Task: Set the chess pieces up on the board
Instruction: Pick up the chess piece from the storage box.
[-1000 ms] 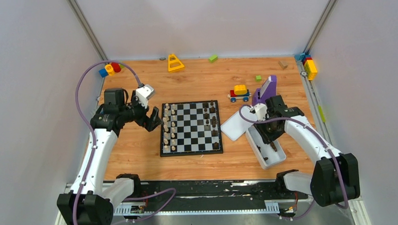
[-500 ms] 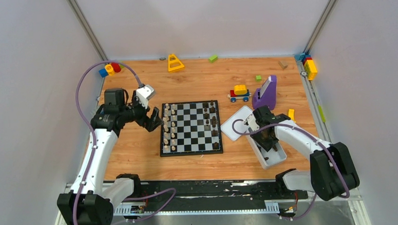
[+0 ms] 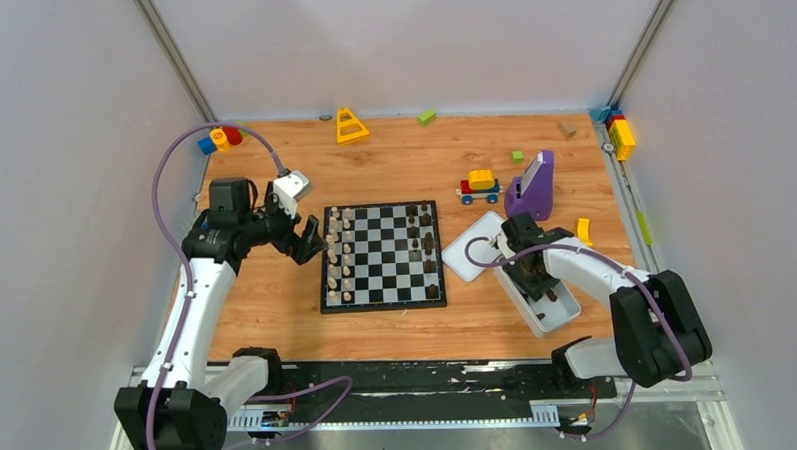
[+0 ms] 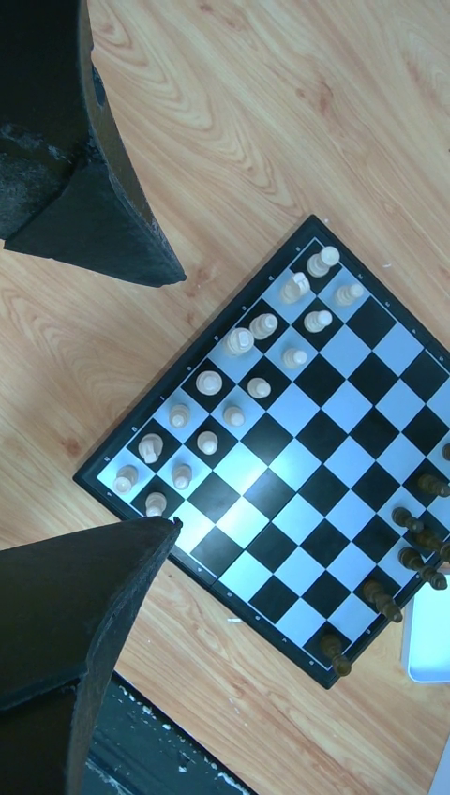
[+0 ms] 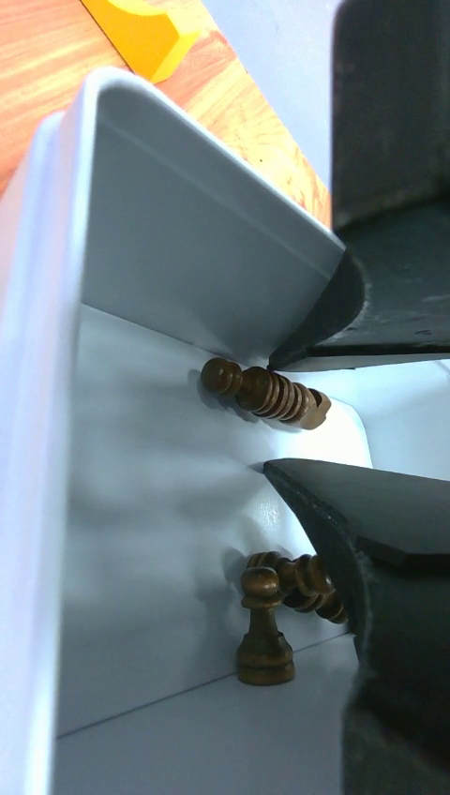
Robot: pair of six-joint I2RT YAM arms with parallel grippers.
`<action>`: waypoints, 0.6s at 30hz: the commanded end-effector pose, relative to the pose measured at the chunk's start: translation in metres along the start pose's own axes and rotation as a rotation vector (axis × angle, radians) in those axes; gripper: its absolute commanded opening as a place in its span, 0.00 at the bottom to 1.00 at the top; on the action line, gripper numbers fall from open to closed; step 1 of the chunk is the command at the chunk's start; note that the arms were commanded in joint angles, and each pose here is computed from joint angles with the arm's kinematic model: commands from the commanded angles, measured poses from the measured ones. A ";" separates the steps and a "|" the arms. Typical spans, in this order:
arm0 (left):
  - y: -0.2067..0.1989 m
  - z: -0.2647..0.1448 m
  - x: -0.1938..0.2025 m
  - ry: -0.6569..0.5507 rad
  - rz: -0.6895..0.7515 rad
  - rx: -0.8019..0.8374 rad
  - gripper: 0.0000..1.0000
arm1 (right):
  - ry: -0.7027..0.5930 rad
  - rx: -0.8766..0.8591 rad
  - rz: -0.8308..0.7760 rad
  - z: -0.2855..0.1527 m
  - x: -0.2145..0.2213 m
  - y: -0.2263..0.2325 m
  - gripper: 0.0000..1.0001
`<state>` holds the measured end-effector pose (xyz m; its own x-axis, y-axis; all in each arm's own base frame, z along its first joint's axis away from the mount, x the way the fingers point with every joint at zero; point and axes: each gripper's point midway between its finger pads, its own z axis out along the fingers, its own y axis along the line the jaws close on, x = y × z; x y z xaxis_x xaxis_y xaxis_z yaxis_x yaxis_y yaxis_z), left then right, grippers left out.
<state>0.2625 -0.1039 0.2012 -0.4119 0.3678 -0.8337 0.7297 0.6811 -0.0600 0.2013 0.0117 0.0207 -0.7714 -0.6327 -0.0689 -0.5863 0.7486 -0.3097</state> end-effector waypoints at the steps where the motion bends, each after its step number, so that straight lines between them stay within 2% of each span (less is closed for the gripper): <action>1: 0.000 -0.003 -0.008 -0.041 0.049 -0.003 1.00 | 0.039 0.008 -0.009 0.010 0.005 0.003 0.40; 12: 0.000 -0.005 -0.009 -0.039 0.058 -0.007 1.00 | 0.010 -0.003 -0.014 0.004 -0.004 0.000 0.22; 18: 0.001 -0.006 -0.011 -0.037 0.064 -0.009 1.00 | -0.102 -0.050 0.023 -0.019 -0.030 -0.006 0.15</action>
<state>0.2620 -0.1034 0.2024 -0.3932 0.3780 -0.8382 0.7361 0.6756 -0.0407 0.2025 0.0115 0.0203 -0.7647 -0.6429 -0.0442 -0.6033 0.7383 -0.3014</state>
